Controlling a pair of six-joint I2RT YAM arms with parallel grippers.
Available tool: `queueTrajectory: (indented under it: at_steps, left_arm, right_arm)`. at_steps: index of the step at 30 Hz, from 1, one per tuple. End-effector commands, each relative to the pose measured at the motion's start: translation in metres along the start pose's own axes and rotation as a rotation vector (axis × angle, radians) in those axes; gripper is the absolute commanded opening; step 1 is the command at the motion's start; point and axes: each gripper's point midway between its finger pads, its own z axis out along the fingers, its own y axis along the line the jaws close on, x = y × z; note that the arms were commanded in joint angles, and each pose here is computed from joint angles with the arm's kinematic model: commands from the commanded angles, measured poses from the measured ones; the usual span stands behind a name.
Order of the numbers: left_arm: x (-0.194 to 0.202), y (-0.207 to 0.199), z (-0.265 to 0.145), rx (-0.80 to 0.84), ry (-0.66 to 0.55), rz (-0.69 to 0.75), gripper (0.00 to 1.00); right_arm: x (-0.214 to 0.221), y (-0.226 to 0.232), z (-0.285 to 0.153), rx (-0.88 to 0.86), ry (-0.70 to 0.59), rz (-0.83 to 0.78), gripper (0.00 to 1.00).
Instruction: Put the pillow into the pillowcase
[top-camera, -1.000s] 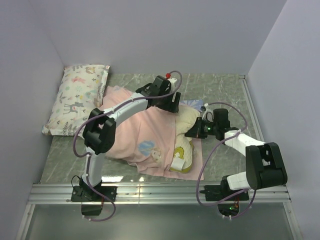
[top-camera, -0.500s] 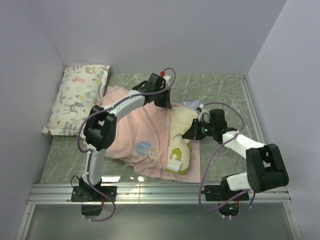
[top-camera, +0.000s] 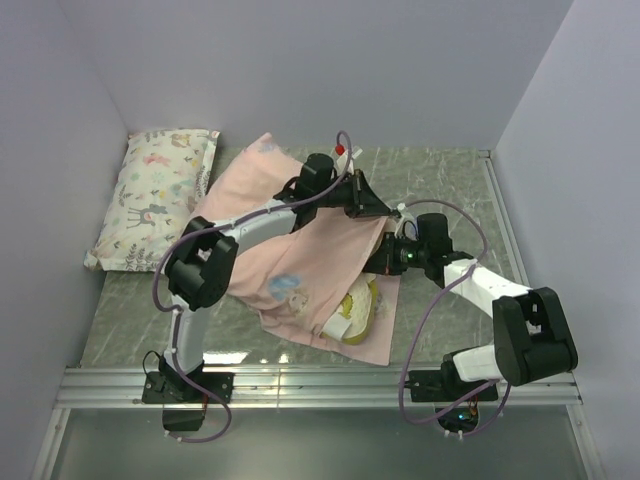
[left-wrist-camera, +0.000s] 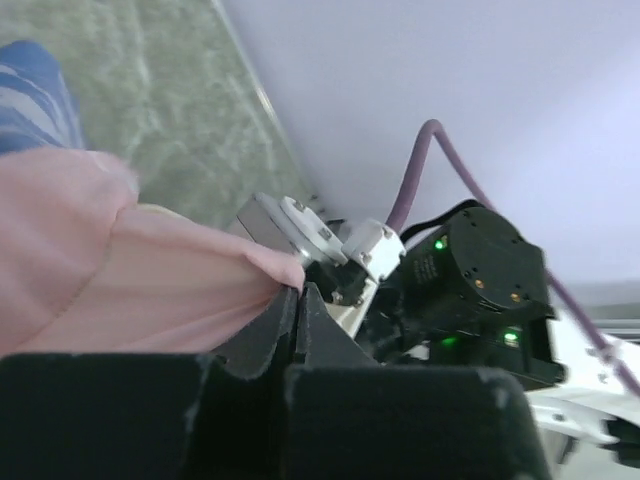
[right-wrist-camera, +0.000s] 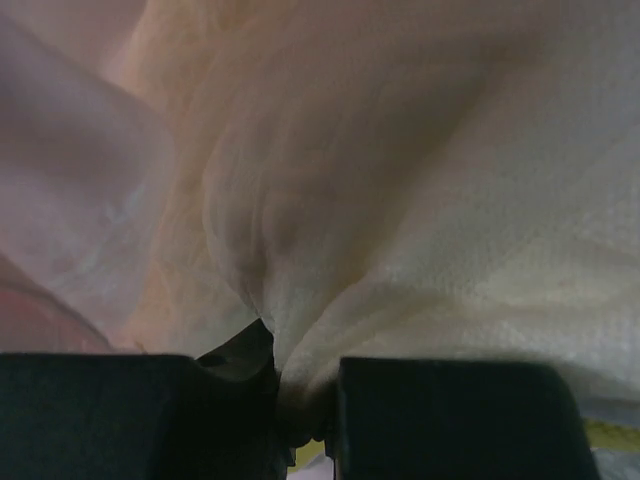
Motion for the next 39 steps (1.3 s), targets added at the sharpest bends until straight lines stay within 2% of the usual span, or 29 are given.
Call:
queueTrajectory:
  at_steps: [1,3,6,7,8,9,10,11,12,13,14,15,16,17,18,19,23,24,27,28,30,31,33,34,36,37,39]
  left_arm:
    - [0.014,-0.108,-0.019,0.326,0.047,-0.010,0.00]
    - [0.006,-0.084,-0.018,0.265,0.031,-0.007,0.00]
    - [-0.014,-0.050,-0.023,0.094,0.010,0.080,0.30]
    - [-0.026,-0.036,-0.035,0.015,0.008,0.168,0.49]
    - [-0.031,-0.028,-0.046,-0.067,0.009,0.211,0.56]
    - [-0.042,-0.019,-0.059,-0.148,-0.005,0.270,0.59]
    - [-0.055,-0.007,-0.070,-0.247,-0.026,0.429,0.63]
    - [-0.047,-0.004,-0.094,-0.339,0.001,0.451,0.64]
    - [-0.032,0.023,-0.109,-0.420,0.037,0.458,0.68]
    - [-0.027,0.036,-0.126,-0.483,0.049,0.520,0.69]
    - [-0.020,0.026,-0.148,-0.510,0.045,0.548,0.71]
    - [-0.010,0.035,-0.162,-0.553,0.061,0.553,0.72]
    - [0.016,0.062,-0.177,-0.620,0.118,0.539,0.75]
    - [0.022,0.053,-0.192,-0.624,0.109,0.552,0.76]
    - [0.050,0.071,-0.206,-0.658,0.175,0.500,0.76]
    - [0.061,0.073,-0.213,-0.667,0.188,0.482,0.78]
    - [0.109,0.089,-0.234,-0.697,0.254,0.373,0.80]
    - [0.117,0.094,-0.235,-0.705,0.262,0.345,0.81]
    - [0.128,0.116,-0.231,-0.729,0.252,0.300,0.80]
    - [0.126,0.119,-0.227,-0.725,0.253,0.299,0.76]
    - [0.131,0.130,-0.216,-0.713,0.306,0.255,0.72]
    - [0.125,0.125,-0.207,-0.680,0.308,0.255,0.65]
    - [0.132,0.124,-0.189,-0.621,0.357,0.247,0.48]
    - [0.135,0.106,-0.175,-0.520,0.377,0.256,0.23]
    - [0.156,0.074,-0.152,-0.373,0.444,0.307,0.08]
    - [0.161,0.048,-0.140,-0.268,0.478,0.362,0.00]
    - [0.189,0.006,-0.128,-0.119,0.569,0.431,0.00]
  right_arm:
    - [-0.054,0.031,-0.003,-0.073,-0.154,-0.155,0.00]
    - [-0.054,0.027,-0.004,-0.058,-0.157,-0.160,0.00]
    - [-0.055,0.017,-0.006,-0.021,-0.166,-0.163,0.00]
    - [-0.057,0.013,-0.007,-0.005,-0.172,-0.159,0.00]
    - [-0.060,0.007,-0.009,0.008,-0.183,-0.145,0.00]
    - [-0.062,0.003,-0.010,0.015,-0.189,-0.120,0.00]
    - [-0.062,-0.003,-0.009,0.022,-0.188,-0.098,0.00]
    - [-0.067,-0.005,-0.009,0.018,-0.197,-0.083,0.00]
    - [-0.070,-0.010,-0.012,0.022,-0.207,-0.036,0.00]
    - [-0.070,-0.016,-0.009,0.025,-0.199,-0.003,0.05]
    - [-0.074,-0.010,-0.009,-0.003,-0.175,0.030,0.15]
    - [-0.072,-0.011,-0.009,-0.007,-0.149,0.057,0.24]
    - [-0.071,-0.012,-0.009,0.000,-0.126,0.084,0.52]
    - [-0.070,-0.012,-0.012,0.013,-0.112,0.104,0.63]
    - [-0.063,-0.011,-0.017,0.024,-0.072,0.152,0.69]
    - [-0.062,-0.009,-0.024,0.021,-0.068,0.171,0.80]
    - [-0.020,-0.001,-0.040,0.007,0.079,0.287,0.86]
    - [-0.014,0.002,-0.042,-0.010,0.098,0.270,0.90]
    - [0.007,0.009,-0.039,-0.027,0.161,0.271,0.91]
    - [0.013,0.009,-0.036,-0.026,0.179,0.268,0.96]
    - [0.025,0.014,-0.030,-0.028,0.232,0.245,0.97]
    - [0.031,0.012,-0.027,-0.032,0.265,0.255,0.97]
    - [0.033,0.018,-0.022,-0.071,0.291,0.277,0.97]
    - [0.036,0.021,-0.018,-0.094,0.305,0.292,0.90]
    - [0.030,0.029,-0.011,-0.141,0.312,0.273,0.67]
    - [0.028,0.028,-0.007,-0.143,0.312,0.284,0.43]
    - [0.012,0.030,-0.001,-0.175,0.271,0.304,0.16]
